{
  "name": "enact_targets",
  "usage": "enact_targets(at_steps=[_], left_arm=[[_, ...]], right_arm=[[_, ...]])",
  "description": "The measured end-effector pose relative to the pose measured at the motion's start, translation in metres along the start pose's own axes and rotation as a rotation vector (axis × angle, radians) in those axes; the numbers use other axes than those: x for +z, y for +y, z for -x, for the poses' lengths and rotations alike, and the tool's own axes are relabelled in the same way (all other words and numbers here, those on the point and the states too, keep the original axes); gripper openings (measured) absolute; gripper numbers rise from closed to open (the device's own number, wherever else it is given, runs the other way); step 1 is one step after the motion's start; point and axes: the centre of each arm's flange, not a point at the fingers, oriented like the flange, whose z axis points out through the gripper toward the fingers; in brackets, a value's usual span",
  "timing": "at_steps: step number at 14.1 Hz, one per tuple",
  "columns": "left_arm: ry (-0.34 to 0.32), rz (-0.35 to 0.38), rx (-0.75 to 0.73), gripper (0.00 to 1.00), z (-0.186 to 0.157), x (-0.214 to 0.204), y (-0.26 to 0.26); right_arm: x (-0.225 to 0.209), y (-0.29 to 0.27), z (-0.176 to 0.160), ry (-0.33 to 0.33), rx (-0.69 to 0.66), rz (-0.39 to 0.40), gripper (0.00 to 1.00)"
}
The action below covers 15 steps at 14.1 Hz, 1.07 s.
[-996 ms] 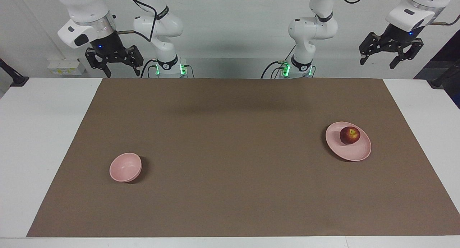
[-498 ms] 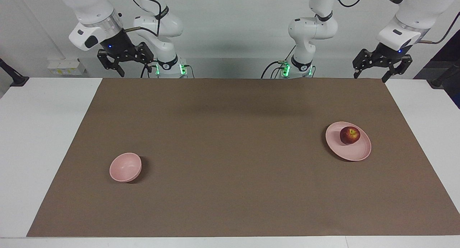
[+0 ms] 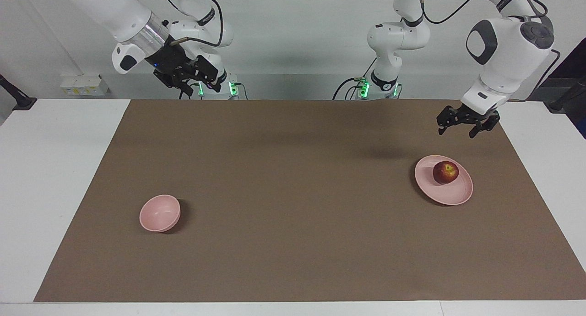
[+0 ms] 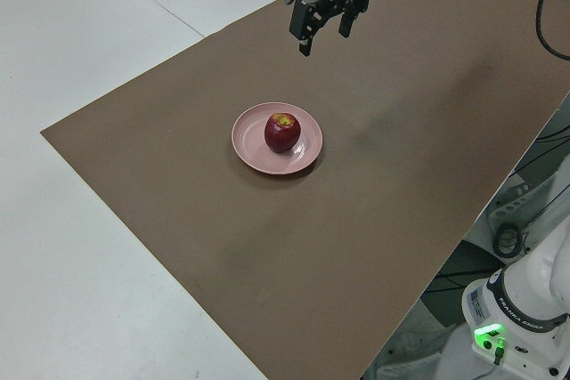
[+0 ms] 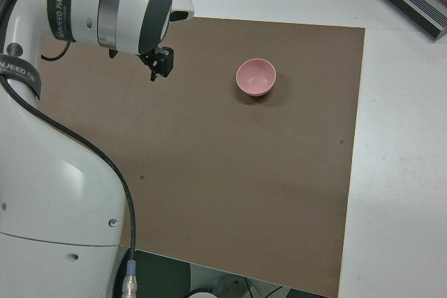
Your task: Move apple from plate to bowl
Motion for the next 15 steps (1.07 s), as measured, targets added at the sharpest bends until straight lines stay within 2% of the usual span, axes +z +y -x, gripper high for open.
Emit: enact_targets(at_steps=[3,5,9,12,15], left_arm=[[0.048,-0.012,-0.007,1.0,0.002,0.041,-0.003],[0.071,-0.02,-0.014,1.0,-0.003,0.067,-0.008],[0.1,-0.035,-0.036,1.0,-0.021,0.116,-0.025],[0.099,-0.037,-0.043,1.0,-0.025,0.135,-0.029],[0.094,-0.036,-0.043,1.0,-0.025,0.148,-0.029]], right_arm=[[0.006,-0.011,-0.009,-0.03,0.161,-0.116,1.0],[0.008,-0.02,-0.011,-0.029,0.254,-0.153,1.0],[0.023,-0.056,0.001,-0.014,0.334,-0.162,1.0],[0.041,-0.079,0.007,0.041,0.411,-0.138,1.0],[0.073,-0.089,0.013,0.022,0.422,-0.1,1.0]])
